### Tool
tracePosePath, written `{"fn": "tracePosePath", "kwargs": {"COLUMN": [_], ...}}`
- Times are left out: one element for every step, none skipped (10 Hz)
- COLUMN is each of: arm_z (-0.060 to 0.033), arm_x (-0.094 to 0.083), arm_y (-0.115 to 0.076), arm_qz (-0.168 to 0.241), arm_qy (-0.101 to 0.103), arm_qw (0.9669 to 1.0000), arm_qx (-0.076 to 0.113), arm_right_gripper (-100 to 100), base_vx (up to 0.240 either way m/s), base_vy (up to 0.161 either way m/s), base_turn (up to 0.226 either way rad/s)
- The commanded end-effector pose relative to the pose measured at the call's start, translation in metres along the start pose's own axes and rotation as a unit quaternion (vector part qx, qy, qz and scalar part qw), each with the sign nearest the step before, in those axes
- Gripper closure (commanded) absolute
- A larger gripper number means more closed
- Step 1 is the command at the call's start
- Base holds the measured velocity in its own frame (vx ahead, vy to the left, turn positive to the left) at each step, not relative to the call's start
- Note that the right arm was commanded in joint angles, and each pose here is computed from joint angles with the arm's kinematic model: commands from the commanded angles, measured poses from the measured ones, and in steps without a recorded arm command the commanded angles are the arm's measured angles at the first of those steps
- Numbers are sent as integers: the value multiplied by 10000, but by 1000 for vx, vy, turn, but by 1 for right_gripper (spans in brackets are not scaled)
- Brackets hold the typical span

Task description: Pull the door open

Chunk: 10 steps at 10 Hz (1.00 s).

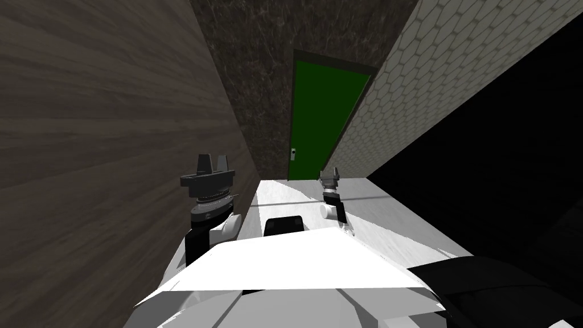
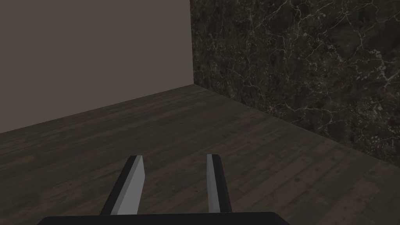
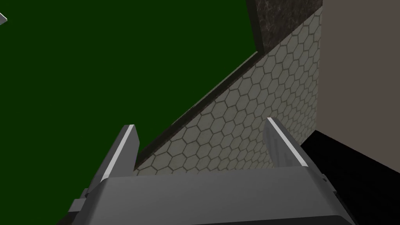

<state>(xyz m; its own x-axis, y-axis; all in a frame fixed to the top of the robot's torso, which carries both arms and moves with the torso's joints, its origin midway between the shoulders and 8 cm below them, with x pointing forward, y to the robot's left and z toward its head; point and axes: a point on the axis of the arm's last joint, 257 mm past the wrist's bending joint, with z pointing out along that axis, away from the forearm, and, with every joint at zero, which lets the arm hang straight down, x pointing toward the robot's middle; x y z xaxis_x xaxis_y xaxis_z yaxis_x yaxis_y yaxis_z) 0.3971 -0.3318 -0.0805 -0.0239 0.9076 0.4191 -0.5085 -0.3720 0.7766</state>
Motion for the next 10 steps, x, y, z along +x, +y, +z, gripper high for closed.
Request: {"fn": "tracePosePath", "kwargs": {"arm_z": [-2,-2,-3,-4,-6,-8,-10,-13,-17,-21], "arm_x": [-56,-86,-117,-150,-183,-217,-250,-284,-319,-355], "arm_y": [-98,-147,-197,-248,-300,-351,-402,-453,-505,-557], "arm_qz": [226,358,489,625,764,902,1039,1175,1315,1455], "arm_qy": [-44,-71,-100,-132,-168,-204,-243,-282,-326,-371], "arm_qw": [9997,9992,9986,9977,9965,9951,9935,9917,9896,9872], "arm_qx": [91,142,192,243,294,344,393,441,488,534], "arm_right_gripper": [-100,-100,-100,-100,-100,-100,-100,-100,-100,-100], "base_vx": [100,94,102,102,102,113,99,100,105,105], "base_vy": [22,19,24,24,25,18,9,16,10,12], "base_turn": [60,55,61,64,67,41,62,70,68,69]}}
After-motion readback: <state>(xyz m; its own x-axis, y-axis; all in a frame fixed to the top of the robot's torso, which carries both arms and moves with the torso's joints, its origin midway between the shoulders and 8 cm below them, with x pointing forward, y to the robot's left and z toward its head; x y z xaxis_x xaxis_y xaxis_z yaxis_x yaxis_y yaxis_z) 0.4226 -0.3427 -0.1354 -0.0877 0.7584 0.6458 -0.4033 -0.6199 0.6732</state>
